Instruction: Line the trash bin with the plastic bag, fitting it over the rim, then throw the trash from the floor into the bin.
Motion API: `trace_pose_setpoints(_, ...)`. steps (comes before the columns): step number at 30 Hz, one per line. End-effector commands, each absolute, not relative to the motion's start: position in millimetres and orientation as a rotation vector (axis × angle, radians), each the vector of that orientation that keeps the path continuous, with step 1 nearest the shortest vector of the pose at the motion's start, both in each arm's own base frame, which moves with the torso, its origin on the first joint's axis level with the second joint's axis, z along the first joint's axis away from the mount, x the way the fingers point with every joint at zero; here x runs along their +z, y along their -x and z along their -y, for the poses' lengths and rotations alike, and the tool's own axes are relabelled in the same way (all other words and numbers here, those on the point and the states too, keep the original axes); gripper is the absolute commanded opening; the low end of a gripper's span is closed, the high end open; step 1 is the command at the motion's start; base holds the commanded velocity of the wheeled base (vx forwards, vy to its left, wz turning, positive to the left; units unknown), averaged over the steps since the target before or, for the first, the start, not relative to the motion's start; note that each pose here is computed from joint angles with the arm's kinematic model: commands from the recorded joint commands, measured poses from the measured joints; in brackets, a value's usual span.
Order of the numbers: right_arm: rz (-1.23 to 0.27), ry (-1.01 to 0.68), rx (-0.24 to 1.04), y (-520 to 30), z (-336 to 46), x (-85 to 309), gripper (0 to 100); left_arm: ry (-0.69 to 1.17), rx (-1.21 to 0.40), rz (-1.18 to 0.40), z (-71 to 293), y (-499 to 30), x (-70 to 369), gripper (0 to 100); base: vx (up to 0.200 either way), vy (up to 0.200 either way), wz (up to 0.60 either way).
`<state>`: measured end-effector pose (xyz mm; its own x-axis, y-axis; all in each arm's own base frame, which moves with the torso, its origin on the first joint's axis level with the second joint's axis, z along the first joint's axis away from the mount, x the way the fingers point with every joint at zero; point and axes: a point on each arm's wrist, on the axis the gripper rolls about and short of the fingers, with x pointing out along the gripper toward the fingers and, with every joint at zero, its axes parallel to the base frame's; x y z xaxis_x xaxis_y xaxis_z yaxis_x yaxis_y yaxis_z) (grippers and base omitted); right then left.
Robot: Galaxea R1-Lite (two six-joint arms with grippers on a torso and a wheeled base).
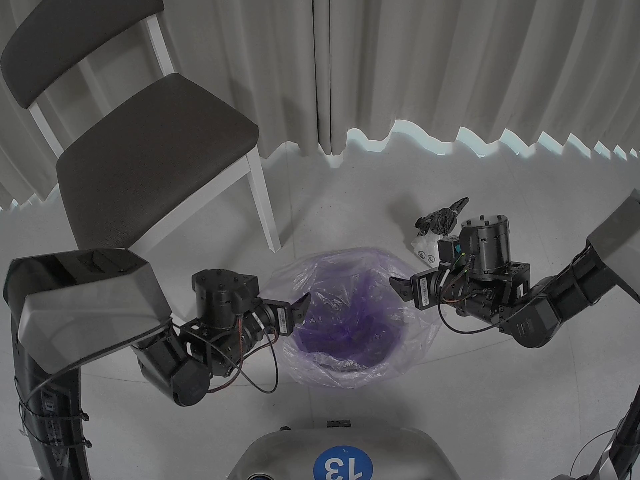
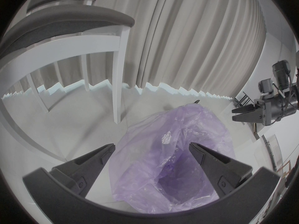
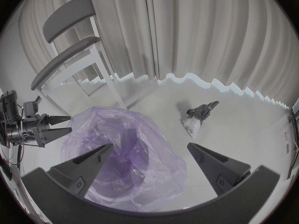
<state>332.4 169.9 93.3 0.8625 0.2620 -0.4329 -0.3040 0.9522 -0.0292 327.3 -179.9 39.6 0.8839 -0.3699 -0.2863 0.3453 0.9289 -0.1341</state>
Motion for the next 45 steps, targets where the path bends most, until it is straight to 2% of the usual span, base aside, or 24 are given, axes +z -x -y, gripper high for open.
trace_pose_setpoints(1, -0.436, 0.084, 0.301, -340, -164, 88, 100, 0.095, -0.392, -0.221, 199, -343, 87, 100, 0.0, 0.0, 0.0)
trace_pose_setpoints(7, -0.444, 0.097, 0.356, -354, -173, 83, 100, 0.072, -0.401, -0.283, 212, -350, 90, 100, 0.0, 0.0, 0.0)
trace_pose_setpoints(17, -0.464, 0.119, 0.36, -369, -181, 69, 100, 0.064, -0.401, -0.298, 212, -350, 87, 100, 0.0, 0.0, 0.0)
trace_pose_setpoints(25, -0.458, 0.117, 0.339, -385, -177, 70, 100, 0.041, -0.381, -0.321, 204, -356, 82, 100, 0.0, 0.0, 0.0)
trace_pose_setpoints(37, -0.472, 0.117, 0.321, -394, -173, 67, 100, -0.011, -0.351, -0.359, 196, -372, 51, 100, 0.0, 0.0, 0.0)
trace_pose_setpoints(45, -0.476, 0.149, 0.285, -406, -156, 60, 100, 0.0, -0.298, -0.32, 177, -389, 56, 100, 0.0, 0.0, 0.0)
